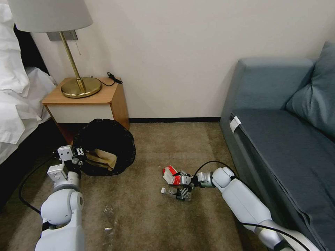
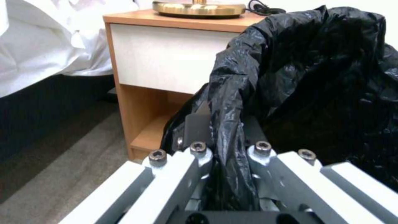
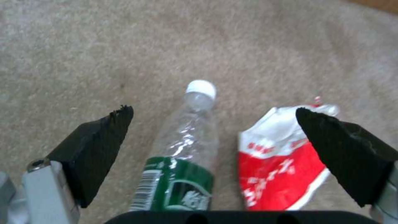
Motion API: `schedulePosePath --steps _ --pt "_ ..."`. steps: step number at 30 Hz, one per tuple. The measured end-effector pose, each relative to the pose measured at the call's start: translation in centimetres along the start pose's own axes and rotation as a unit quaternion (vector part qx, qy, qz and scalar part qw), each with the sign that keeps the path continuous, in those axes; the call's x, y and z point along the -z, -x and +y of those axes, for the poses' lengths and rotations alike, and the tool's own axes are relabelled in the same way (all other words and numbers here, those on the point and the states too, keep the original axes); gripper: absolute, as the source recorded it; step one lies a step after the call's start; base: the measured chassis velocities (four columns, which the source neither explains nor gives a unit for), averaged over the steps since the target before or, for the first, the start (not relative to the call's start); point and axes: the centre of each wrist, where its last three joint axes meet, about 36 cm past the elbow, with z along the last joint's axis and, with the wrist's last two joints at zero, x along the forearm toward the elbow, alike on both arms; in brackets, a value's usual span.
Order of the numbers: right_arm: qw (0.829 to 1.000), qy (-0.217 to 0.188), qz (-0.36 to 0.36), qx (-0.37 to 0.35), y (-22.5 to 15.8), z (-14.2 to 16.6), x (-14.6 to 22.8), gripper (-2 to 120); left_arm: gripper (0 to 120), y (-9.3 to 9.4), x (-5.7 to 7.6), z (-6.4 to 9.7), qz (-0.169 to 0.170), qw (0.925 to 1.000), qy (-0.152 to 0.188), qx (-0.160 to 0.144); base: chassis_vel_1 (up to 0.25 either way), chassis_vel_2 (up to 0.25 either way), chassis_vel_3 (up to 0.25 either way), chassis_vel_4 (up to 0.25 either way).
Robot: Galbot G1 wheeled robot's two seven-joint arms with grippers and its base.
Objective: Pick up the trash bin, then pick up the garbage on the floor and place it into the trash bin.
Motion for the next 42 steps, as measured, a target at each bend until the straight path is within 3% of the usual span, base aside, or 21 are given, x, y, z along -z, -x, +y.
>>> schedulePosePath --steps 7,25,28,31,34,42 --pt "0.999 0.021 0.032 -0.029 1.0 1.1 -0.9 100 4 -0.2 0.1 0.4 -0.002 1.0000 0.000 0.004 0.000 0.000 0.000 0.000" --pt "0.997 0.043 0.062 -0.013 2.4 3.4 -3.4 100 4 -0.9 0.7 1.2 -0.007 0.9999 -0.003 0.010 0.000 0.000 0.000 0.000" --pt "0.997 0.047 0.062 -0.015 2.3 3.6 -3.8 93 4 -0.9 0.7 1.3 -0.007 0.9999 -0.004 0.011 0.000 0.000 0.000 0.000" --pt "0.996 0.055 0.061 -0.018 2.2 4.1 -4.3 77 4 -0.9 0.7 1.2 -0.007 0.9999 -0.004 0.010 0.000 0.000 0.000 0.000" --pt "0.996 0.058 0.060 -0.020 2.2 4.3 -4.4 73 4 -0.9 0.7 1.2 -0.007 0.9999 -0.004 0.009 0.000 0.000 0.000 0.000" --pt "0.996 0.068 0.056 -0.027 1.9 4.8 -4.8 39 4 -0.8 0.6 0.9 -0.006 1.0000 -0.004 0.006 0.000 0.000 0.000 0.000"
